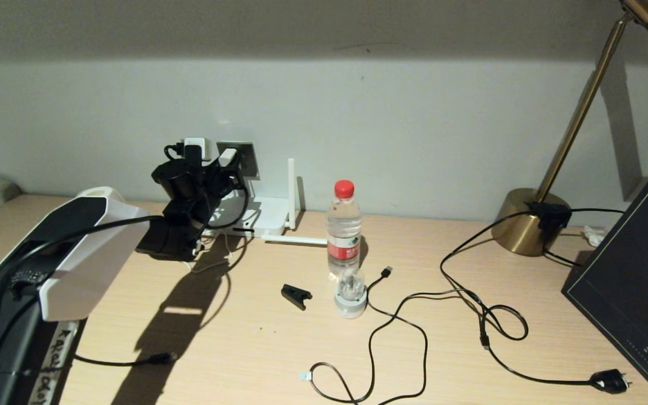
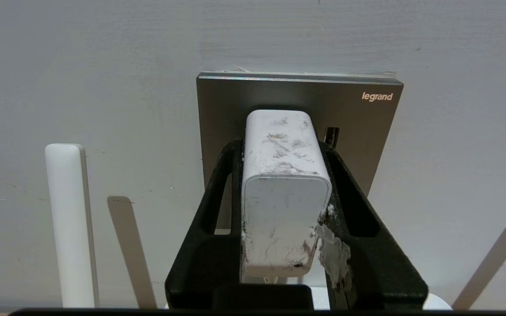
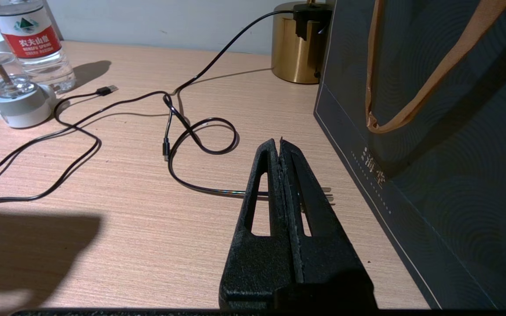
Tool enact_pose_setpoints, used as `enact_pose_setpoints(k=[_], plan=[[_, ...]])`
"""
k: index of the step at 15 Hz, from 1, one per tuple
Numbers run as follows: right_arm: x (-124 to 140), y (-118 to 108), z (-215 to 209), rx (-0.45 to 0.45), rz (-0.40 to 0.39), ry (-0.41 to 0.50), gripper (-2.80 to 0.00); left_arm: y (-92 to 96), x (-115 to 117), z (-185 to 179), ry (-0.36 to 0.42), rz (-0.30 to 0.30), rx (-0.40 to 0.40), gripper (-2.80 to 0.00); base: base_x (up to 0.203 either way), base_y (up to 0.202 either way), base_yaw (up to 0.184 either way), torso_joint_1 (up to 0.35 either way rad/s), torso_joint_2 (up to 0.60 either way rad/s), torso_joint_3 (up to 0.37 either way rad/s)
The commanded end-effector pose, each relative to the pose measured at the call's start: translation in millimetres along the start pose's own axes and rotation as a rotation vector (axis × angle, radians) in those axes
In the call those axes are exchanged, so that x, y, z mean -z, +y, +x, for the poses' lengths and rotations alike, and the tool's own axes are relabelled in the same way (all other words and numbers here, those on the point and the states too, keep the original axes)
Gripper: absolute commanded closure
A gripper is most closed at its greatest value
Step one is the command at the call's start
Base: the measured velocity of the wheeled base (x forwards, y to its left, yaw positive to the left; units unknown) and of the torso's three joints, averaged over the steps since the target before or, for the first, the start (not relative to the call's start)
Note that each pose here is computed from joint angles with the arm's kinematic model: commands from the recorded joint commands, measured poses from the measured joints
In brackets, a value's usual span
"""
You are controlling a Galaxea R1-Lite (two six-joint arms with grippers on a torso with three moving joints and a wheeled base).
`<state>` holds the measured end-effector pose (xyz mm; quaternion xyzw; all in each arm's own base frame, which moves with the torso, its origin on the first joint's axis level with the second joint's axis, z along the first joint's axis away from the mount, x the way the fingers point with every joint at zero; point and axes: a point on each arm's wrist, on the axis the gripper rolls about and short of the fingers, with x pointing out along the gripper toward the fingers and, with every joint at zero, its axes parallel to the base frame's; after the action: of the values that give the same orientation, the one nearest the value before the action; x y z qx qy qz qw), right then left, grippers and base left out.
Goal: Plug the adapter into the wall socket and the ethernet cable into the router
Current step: Plug plug into socket
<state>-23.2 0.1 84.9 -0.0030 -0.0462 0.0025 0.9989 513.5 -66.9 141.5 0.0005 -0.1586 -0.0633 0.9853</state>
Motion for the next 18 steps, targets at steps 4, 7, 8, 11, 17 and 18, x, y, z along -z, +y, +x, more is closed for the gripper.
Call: enact_pose_setpoints(k=[4,7,8,11,17,18], plan=[[9.9,0.1,1.9,-0.001,0.0,0.034,0.0,-7.6,16.2,0.3,0.02,-0.004,0.011,0.0,0.0,0.0,0.0,0.0,0.0,0.0],[9.9,0.1,2.0,-0.001,0.0,0.036,0.0,-8.8,18.4,4.1,0.017,-0.005,-0.008,0.0,0.0,0.0,0.0,0.0,0.0,0.0],[9.9,0.1,2.0,-0.001,0.0,0.036,0.0,-10.6,19.4,5.3,0.018,-0.006,-0.013,0.0,0.0,0.0,0.0,0.0,0.0,0.0],[9.9,0.1,2.0,-0.001,0.0,0.035,0.0,-15.6,24.6,5.3,0.028,-0.009,-0.01,0.0,0.0,0.0,0.0,0.0,0.0,0.0],[9.9,0.1,1.9,-0.001,0.0,0.034,0.0,-18.4,30.4,8.4,0.019,-0.01,-0.025,0.0,0.0,0.0,0.0,0.0,0.0,0.0],[9.9,0.1,1.9,-0.001,0.0,0.034,0.0,-18.0,29.7,9.0,0.017,-0.01,-0.032,0.0,0.0,0.0,0.0,0.0,0.0,0.0]])
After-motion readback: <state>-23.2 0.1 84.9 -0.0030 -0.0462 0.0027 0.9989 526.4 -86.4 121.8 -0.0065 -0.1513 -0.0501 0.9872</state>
